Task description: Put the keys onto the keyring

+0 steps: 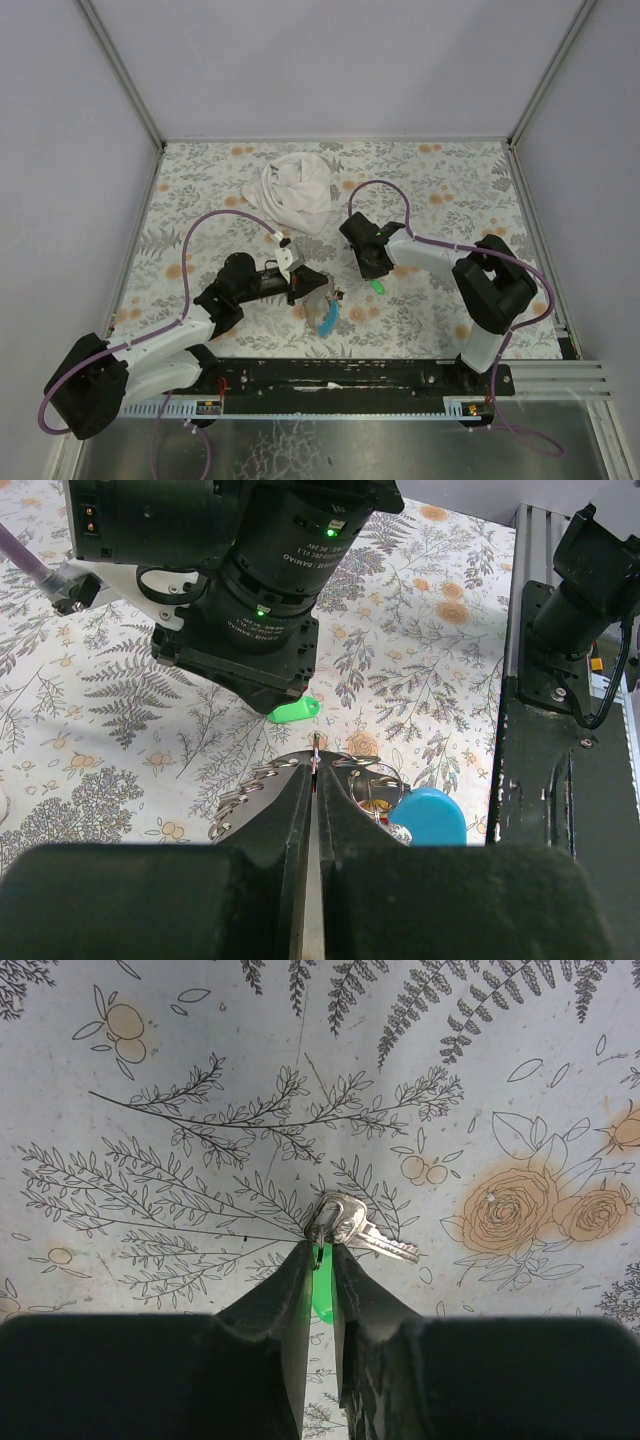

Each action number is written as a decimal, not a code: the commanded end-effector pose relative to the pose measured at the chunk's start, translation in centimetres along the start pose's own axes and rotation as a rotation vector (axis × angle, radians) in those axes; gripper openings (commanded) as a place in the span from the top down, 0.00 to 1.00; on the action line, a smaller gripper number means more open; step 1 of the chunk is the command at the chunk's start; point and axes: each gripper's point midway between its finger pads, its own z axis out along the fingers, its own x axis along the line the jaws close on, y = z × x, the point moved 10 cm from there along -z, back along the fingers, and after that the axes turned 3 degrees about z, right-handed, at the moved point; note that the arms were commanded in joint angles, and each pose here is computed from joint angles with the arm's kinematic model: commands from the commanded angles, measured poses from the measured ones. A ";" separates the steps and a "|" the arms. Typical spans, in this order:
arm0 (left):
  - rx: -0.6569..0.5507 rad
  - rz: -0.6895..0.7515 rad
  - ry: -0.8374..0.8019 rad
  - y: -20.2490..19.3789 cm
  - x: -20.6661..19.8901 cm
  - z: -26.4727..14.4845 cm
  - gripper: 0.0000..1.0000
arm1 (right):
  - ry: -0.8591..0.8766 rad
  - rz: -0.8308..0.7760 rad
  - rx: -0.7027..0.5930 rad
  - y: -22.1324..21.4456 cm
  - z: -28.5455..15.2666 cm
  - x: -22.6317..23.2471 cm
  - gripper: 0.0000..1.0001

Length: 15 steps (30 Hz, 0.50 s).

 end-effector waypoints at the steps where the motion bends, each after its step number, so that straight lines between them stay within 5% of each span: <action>1: 0.007 -0.008 -0.004 -0.1 -0.1 0.1 1.00 | -0.010 0.006 -0.027 0.8 -0.6 0.5 0.81; 15: 0.006 -0.007 -0.006 -0.1 0.0 0.1 1.00 | 0.000 -0.027 -0.043 0.5 -1.1 0.0 1.00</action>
